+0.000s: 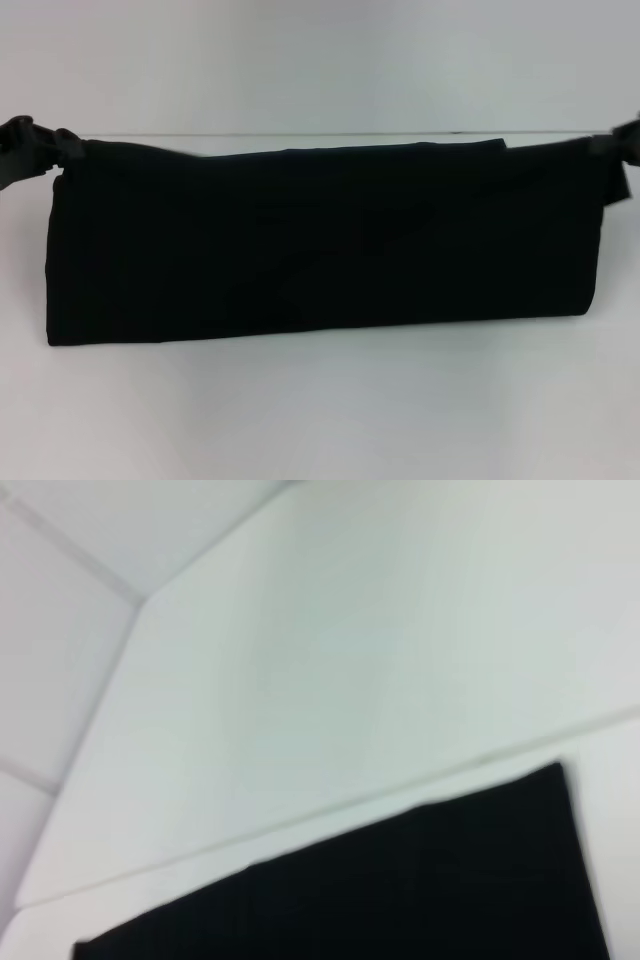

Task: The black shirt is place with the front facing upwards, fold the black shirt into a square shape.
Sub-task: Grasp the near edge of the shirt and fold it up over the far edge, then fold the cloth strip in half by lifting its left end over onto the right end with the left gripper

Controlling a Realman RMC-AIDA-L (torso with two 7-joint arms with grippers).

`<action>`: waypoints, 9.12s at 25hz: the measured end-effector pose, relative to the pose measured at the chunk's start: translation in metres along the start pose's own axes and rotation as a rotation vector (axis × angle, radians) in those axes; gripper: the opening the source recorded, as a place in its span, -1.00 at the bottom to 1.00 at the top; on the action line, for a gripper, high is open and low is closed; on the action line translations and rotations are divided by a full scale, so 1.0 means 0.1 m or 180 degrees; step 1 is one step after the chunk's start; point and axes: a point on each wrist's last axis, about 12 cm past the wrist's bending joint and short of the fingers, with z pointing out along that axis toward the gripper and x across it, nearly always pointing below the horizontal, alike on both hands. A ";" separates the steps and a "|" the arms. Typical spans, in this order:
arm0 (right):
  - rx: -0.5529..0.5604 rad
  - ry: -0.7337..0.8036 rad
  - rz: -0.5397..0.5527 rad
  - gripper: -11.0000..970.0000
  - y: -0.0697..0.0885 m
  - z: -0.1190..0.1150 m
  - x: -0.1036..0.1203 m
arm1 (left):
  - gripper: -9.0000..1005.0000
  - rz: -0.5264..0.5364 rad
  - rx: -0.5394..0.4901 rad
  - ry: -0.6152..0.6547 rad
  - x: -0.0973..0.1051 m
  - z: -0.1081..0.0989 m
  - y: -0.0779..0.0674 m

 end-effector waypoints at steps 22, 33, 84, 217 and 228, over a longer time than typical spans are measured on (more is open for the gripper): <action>0.0697 -0.0545 -0.0605 -0.75 0.46 0.88 -0.27 | -0.83 0.0358 -0.0807 -0.0214 -0.28 0.49 -0.15; 0.0853 -0.0715 -0.0618 -0.67 0.47 1.00 -0.25 | -0.74 0.0437 -0.0907 -0.0339 -0.32 0.57 -0.18; 0.0874 -0.0693 -0.0779 0.46 0.35 0.63 -0.52 | 0.35 0.0259 -0.0847 -0.0488 -0.30 0.64 -0.25; -0.1015 -0.1550 -0.0051 0.45 -0.37 -0.34 0.58 | 0.35 -0.2388 0.0035 -0.0465 1.28 0.47 0.65; -0.1010 -0.1558 -0.0026 0.45 -0.39 -0.36 0.61 | 0.35 -0.2253 0.0020 -0.0523 1.16 0.64 0.55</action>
